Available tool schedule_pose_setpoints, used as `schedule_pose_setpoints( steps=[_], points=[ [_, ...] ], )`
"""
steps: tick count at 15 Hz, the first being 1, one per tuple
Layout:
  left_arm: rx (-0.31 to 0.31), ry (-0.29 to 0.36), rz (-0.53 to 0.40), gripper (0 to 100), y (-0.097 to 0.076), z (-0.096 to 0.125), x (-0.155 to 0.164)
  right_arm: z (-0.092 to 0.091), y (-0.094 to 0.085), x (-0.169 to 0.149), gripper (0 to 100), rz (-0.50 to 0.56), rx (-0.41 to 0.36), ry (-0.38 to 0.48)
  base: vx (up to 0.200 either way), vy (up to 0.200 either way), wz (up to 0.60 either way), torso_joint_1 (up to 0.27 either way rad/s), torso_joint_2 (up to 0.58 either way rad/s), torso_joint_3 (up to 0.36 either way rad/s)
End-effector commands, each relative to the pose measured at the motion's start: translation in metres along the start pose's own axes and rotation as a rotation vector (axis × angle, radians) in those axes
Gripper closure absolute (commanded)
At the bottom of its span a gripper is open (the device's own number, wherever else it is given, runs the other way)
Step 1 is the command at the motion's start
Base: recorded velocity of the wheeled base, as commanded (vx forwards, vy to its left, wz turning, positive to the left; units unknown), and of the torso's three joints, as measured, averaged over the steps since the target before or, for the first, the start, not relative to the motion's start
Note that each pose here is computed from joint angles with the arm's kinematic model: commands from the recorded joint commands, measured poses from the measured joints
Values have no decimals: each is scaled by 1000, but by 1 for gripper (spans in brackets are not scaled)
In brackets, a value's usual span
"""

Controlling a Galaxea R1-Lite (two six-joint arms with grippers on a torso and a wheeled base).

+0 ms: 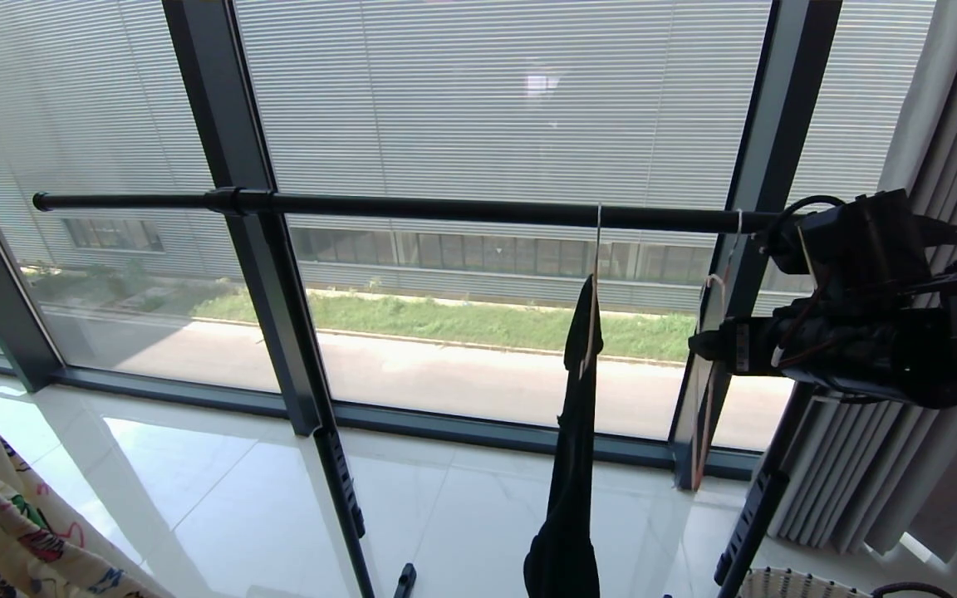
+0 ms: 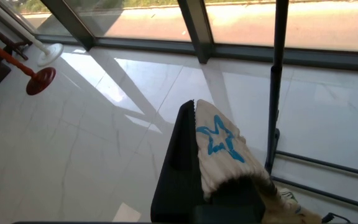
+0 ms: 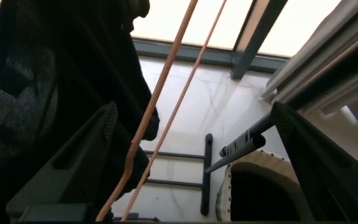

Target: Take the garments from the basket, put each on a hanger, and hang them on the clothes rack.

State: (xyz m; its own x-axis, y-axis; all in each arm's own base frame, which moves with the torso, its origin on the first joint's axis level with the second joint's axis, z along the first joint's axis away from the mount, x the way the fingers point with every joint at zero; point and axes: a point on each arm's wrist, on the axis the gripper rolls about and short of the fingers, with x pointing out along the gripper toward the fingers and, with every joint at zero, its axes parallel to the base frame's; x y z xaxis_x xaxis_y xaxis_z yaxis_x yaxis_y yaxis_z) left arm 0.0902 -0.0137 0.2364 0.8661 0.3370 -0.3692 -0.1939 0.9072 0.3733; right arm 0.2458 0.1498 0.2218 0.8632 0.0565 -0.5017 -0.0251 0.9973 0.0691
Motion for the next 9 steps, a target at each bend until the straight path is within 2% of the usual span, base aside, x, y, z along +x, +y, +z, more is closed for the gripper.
schedule_pose_setpoints(
  steps=[1, 5, 7, 9],
  points=[
    [-1, -5, 0, 100, 1, 0, -1, 0, -2, -5, 0, 3, 8, -7, 0, 0, 0, 0, 0, 0],
    [11, -10, 1, 100, 1, 1, -2, -8, 1, 10, 0, -10, 51, 37, 0, 0, 0, 0, 0, 0],
    [10, -14, 1, 100, 2, 3, -2, -12, -5, 26, 0, -42, 61, 74, 0, 0, 0, 0, 0, 0],
    [8, -17, 2, 100, 2, 4, -3, -12, -11, 33, 0, -12, 77, 107, 0, 0, 0, 0, 0, 0]
  ],
)
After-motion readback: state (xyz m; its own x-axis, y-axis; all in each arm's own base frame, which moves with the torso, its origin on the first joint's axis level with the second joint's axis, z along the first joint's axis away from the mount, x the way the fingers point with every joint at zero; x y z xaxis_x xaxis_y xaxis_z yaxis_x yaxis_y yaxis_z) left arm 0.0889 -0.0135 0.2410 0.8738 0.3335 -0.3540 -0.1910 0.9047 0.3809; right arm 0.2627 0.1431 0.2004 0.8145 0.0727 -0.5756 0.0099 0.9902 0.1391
